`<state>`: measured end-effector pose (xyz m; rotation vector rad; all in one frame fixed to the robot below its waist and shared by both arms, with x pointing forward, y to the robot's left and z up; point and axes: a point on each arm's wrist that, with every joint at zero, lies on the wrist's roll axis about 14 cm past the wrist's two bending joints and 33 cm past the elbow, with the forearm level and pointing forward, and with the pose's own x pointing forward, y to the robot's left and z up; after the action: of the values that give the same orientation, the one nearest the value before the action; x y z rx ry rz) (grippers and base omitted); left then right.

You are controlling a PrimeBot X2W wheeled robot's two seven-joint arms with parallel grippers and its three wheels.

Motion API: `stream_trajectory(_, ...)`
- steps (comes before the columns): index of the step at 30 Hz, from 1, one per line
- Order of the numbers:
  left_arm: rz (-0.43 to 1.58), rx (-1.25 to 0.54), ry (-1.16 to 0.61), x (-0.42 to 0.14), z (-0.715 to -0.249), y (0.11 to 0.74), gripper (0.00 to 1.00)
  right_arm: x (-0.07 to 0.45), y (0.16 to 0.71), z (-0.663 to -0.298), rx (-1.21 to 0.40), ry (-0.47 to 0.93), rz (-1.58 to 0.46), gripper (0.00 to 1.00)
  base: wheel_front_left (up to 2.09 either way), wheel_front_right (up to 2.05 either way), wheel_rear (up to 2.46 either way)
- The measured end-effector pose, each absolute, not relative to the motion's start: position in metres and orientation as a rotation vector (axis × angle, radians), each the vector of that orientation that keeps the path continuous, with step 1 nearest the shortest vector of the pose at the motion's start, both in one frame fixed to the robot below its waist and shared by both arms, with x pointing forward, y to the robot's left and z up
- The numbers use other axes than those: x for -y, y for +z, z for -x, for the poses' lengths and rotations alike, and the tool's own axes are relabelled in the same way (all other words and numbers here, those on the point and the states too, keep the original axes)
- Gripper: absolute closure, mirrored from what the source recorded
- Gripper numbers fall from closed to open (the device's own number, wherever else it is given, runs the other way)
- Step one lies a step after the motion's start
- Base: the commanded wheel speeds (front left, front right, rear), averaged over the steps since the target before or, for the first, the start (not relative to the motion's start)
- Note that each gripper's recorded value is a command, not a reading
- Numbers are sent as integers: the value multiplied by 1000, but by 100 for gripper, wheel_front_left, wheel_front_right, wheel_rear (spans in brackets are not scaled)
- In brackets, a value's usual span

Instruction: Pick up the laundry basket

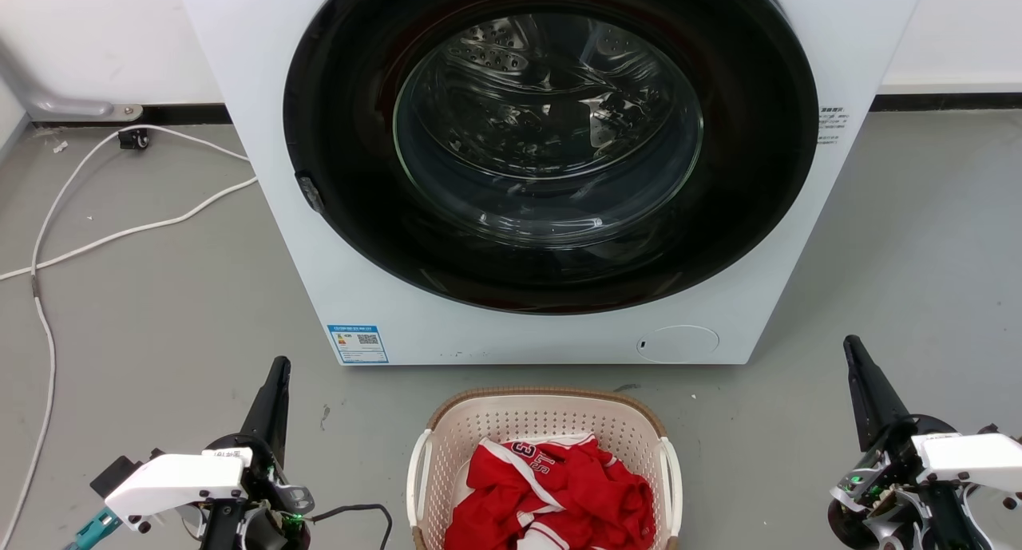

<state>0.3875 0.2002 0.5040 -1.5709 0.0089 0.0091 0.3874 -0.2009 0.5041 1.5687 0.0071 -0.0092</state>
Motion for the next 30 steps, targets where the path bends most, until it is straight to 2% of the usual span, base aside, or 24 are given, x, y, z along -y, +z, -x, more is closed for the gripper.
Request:
stream_trajectory(6,1571,-9,9,-200,-388,504,100,201,504,-387,-7,-9,-1569,100,0,0,0)
stream_trajectory(7,1571,-9,9,-200,-388,504,0,201,504,-387,-7,-9,-1569,0,0,0,0)
stream_trajectory(12,1579,-59,60,-198,-378,482,0,201,484,-377,-49,-62,-1573,0,0,0,0)
stream_trajectory(20,1558,-50,51,-191,-379,486,0,198,490,-379,-26,-56,-1537,0,0,0,0)
stream_trajectory(30,1360,-23,13,-186,-381,500,0,192,505,-383,-3,-14,-1249,0,0,0,0)
